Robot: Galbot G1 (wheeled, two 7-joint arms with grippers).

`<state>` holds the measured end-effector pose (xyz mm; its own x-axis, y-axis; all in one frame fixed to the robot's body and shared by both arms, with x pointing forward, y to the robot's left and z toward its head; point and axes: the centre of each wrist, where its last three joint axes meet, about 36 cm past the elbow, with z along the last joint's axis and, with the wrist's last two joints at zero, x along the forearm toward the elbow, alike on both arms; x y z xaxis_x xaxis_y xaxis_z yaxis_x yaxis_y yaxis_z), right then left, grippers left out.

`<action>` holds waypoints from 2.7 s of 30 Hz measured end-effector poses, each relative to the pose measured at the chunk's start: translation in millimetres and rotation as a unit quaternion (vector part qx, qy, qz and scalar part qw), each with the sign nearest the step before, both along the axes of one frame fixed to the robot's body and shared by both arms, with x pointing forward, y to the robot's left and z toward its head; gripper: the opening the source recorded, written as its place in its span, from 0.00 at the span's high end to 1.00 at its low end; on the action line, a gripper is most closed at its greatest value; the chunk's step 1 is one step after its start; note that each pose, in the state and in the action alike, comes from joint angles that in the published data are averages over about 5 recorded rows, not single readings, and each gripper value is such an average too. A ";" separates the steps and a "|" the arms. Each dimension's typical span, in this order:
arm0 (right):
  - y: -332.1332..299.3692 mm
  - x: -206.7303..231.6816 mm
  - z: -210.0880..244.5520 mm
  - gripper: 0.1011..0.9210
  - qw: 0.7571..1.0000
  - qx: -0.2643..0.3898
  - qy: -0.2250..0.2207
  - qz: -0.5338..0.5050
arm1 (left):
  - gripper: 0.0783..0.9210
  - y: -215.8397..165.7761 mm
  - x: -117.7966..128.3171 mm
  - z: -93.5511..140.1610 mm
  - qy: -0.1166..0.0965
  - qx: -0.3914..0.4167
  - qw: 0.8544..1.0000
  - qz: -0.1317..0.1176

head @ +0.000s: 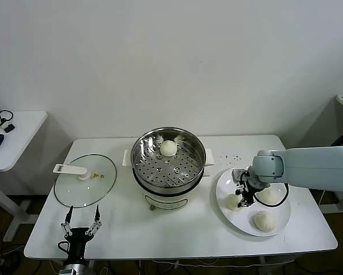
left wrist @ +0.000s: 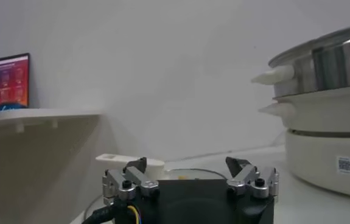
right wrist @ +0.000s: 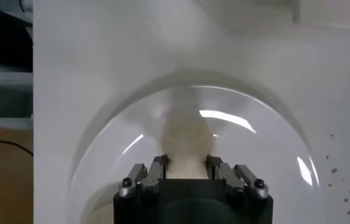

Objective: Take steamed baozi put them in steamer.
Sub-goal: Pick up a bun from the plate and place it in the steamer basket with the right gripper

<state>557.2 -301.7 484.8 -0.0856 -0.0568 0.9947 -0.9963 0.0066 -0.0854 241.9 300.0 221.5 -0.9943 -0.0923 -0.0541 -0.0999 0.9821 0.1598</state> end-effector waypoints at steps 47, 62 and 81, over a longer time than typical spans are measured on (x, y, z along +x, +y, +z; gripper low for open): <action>195.3 77.9 209.6 0.55 0.990 0.080 -0.076 0.083 | 0.12 -1.7 -1.7 8.2 -0.001 0.005 1.000 -0.010; 269.4 93.9 147.1 0.55 0.988 0.096 -0.066 0.099 | 0.12 -0.4 -1.4 4.4 0.002 0.004 1.000 -0.008; 288.4 94.6 104.7 0.54 0.988 0.105 -0.057 0.097 | 0.12 0.3 -2.1 2.9 0.002 0.005 1.000 -0.006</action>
